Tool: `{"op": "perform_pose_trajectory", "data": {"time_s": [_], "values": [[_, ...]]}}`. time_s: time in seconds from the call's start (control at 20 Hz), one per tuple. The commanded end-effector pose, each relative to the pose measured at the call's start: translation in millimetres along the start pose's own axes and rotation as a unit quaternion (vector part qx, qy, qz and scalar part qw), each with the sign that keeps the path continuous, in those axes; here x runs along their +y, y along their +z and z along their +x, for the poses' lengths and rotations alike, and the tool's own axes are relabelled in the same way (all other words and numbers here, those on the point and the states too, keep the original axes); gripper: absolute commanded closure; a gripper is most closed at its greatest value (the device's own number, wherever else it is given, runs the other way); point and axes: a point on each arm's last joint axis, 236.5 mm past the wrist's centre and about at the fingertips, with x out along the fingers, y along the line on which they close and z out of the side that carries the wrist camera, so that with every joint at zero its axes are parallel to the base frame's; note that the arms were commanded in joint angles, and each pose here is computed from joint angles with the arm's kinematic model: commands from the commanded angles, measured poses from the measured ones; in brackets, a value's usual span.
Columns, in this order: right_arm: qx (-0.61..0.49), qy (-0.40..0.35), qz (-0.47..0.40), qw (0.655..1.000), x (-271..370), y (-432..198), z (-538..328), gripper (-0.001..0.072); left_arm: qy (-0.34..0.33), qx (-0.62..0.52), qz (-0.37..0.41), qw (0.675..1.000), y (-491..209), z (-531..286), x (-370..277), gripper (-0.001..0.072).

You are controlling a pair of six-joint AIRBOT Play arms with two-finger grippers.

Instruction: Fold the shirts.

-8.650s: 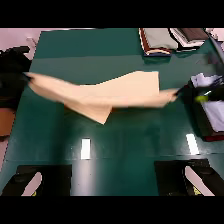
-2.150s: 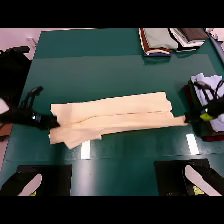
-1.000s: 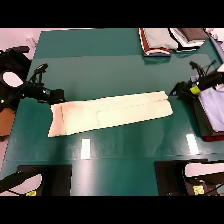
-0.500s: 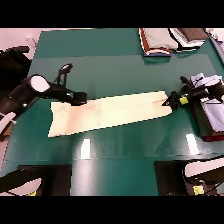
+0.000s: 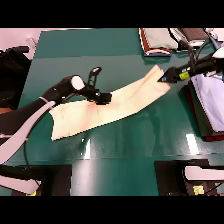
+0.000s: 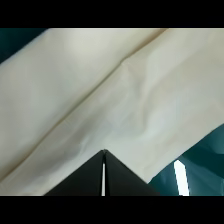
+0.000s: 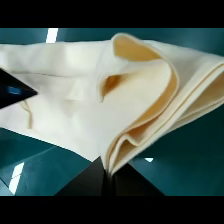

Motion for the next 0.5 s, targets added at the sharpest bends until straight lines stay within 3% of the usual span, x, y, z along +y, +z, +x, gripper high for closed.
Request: {"op": "perform_pose_trajectory", "data": {"time_s": [0.0,0.45], "values": [[-0.041,0.006,-0.067,0.997,77,20,-27,0.0694,-0.006,0.015,0.006,1.0,3,33,-9,0.0685],[-0.064,0.051,-0.136,0.987,182,25,-16,0.0694,-0.001,0.033,0.0,0.999,2,43,0,0.0685]]}}
